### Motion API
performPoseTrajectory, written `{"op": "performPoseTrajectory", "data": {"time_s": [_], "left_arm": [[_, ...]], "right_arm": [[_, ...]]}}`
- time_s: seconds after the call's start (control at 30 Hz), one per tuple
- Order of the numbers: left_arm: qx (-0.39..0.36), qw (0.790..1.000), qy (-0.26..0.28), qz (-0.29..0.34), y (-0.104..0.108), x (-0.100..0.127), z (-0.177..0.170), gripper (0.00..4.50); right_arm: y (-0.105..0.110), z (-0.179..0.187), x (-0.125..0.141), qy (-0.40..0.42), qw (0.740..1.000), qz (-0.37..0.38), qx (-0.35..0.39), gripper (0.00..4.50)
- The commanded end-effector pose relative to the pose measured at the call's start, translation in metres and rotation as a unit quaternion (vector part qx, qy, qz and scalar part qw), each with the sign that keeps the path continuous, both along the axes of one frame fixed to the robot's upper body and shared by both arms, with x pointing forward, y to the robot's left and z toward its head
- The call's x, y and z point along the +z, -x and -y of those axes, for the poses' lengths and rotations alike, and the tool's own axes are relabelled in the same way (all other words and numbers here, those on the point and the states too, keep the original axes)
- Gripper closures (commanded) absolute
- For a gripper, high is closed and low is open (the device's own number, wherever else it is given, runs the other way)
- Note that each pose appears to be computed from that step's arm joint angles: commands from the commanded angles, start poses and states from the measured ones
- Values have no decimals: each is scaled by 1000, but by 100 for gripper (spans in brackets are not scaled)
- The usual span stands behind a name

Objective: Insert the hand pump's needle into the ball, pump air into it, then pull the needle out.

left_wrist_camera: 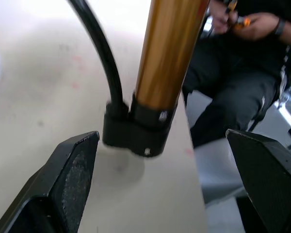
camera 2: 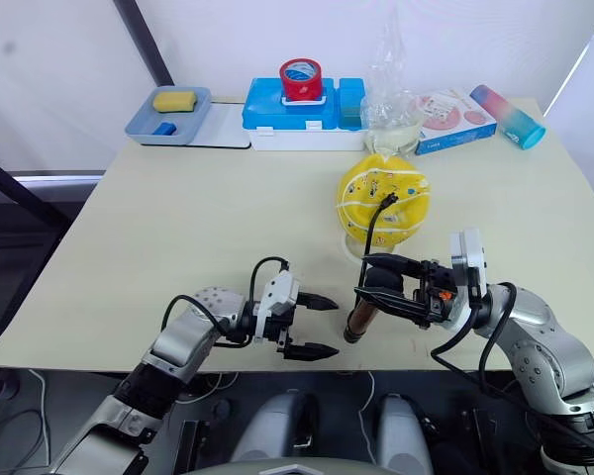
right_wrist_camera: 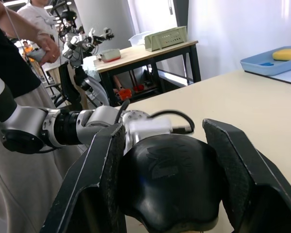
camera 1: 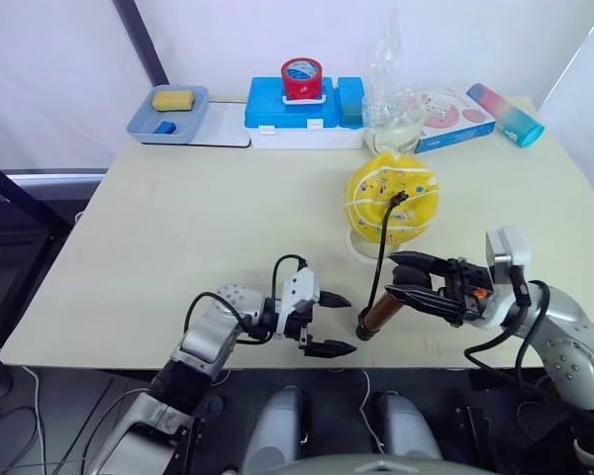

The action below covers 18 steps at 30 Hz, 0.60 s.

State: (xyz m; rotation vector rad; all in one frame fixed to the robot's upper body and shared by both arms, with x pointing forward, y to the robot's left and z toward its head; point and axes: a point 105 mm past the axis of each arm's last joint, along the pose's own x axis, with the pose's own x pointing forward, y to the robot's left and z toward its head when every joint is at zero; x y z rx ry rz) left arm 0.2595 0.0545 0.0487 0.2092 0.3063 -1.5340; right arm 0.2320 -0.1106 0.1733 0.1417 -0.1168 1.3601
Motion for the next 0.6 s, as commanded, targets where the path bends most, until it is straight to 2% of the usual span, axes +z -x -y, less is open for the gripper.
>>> {"op": "performPoseTrajectory", "data": {"time_s": [0.03,0.2,0.43,0.6], "left_arm": [[-11,999,-11,35,-5,1,14,3],[8,999,-24,40,-12,-7,19,3],[28,999,7,25,-10,-4,24,3],[23,999,8,24,-6,-3,25,3]], "right_arm": [[6,-1,15,-4,999,39,4,246],[6,0,14,-3,999,36,1,246],[4,-1,15,-9,999,32,-3,246],[2,-3,15,-9,999,30,-4,246]]}}
